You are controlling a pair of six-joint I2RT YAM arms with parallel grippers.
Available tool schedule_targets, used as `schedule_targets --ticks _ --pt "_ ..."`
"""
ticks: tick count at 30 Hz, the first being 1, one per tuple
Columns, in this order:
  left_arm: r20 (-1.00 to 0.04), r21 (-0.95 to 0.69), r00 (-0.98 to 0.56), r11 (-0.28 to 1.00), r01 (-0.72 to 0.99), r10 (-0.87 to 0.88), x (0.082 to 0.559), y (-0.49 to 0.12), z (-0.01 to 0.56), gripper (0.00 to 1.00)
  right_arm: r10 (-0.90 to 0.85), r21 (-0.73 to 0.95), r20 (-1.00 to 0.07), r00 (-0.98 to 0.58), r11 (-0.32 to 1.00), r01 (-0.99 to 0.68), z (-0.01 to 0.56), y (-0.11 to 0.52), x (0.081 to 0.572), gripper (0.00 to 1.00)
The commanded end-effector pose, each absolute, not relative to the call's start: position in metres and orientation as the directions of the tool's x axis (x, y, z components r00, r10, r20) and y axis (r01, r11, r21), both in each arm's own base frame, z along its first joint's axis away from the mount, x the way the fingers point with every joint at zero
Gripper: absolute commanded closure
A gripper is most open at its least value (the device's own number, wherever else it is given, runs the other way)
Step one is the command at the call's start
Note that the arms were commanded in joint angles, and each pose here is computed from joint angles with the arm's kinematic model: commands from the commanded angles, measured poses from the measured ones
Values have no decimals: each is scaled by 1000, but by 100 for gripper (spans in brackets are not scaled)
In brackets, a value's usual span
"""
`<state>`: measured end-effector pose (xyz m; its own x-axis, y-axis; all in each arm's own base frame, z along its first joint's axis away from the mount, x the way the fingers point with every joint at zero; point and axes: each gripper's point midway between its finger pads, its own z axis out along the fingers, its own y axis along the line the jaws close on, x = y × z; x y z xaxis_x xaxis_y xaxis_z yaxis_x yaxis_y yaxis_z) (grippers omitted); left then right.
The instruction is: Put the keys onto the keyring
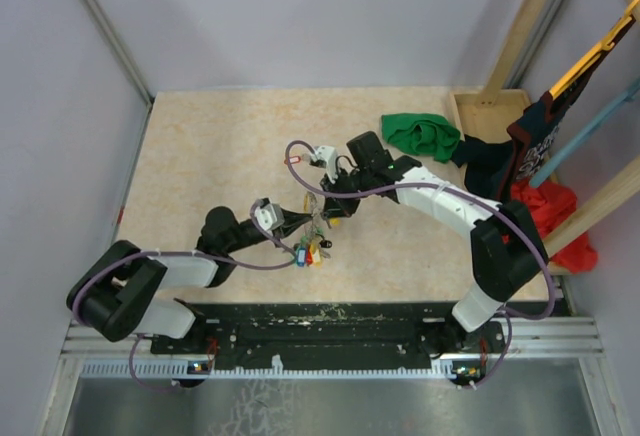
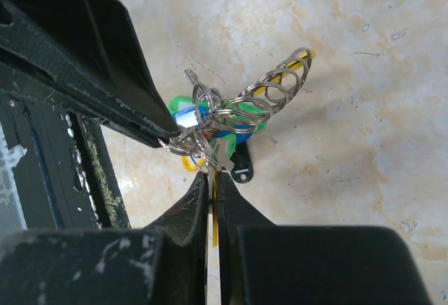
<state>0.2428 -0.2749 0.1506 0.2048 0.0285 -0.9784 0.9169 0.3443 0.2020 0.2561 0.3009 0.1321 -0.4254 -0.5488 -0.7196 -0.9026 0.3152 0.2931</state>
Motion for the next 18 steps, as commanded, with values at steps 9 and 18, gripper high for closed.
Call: schedule_targets --ticks 9,18 --pt "-939 320 345 361 876 -4 235 -274 174 100 -581 200 -685 -439 430 -880 143 296 282 100" --pt "-971 232 235 472 850 53 266 -271 161 100 -510 143 -804 -304 330 -933 162 303 273 100"
